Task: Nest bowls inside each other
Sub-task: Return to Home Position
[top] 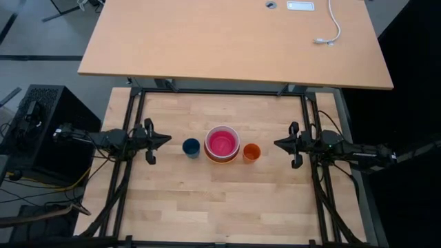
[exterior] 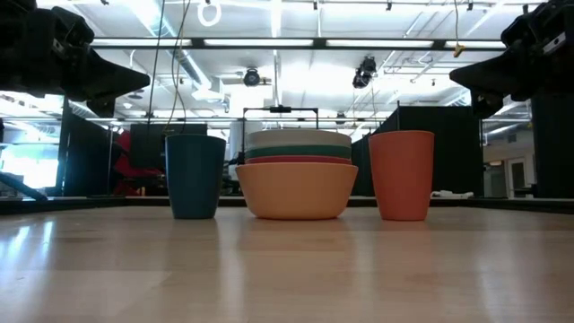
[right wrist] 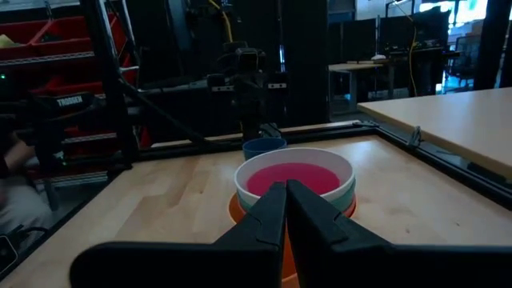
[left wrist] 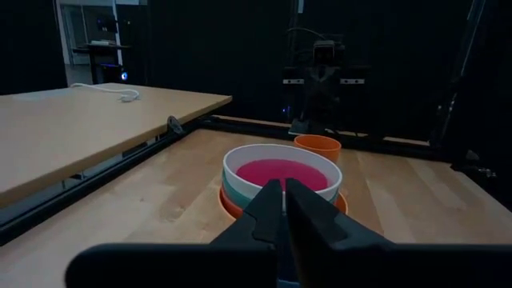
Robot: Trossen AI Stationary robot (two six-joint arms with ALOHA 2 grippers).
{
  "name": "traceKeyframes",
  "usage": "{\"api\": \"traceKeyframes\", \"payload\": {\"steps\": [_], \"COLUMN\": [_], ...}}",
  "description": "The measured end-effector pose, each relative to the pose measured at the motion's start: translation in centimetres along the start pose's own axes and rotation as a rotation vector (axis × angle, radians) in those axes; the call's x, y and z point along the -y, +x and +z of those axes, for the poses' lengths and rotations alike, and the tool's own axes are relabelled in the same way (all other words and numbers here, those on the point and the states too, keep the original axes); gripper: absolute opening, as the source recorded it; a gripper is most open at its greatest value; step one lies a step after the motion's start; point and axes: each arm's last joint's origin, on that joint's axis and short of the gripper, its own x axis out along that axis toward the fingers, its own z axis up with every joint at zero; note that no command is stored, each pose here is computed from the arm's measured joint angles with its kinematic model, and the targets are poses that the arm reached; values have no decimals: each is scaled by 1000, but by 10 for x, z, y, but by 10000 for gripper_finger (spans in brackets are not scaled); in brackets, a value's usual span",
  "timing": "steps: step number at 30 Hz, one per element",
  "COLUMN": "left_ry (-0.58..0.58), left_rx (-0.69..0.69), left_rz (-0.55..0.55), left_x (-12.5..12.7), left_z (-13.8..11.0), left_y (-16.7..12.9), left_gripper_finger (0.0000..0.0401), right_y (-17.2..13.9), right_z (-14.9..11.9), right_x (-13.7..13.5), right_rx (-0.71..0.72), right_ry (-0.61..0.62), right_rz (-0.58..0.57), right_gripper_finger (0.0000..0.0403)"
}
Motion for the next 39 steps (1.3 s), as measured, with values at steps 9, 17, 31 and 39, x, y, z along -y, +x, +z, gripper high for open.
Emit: {"api": "traceKeyframes", "payload": {"steps": [9,17,31,39], "left_ry": [0,0,0,0], "left_rx": [0,0,0,0], "left_rz": [0,0,0,0], "left_x": [0,0,0,0], "left_z": [0,0,0,0], "left_y": [0,0,0,0], "left_gripper_finger": [5,6,1,3], "right_y": [0,0,0,0], "right_z": [0,0,0,0], "right_x": [0,0,0,0], "right_rx": [0,0,0,0], "right_ry": [0,0,0,0], "right_rz": [0,0,0,0], "right_gripper_finger": [0,0,0,0]}}
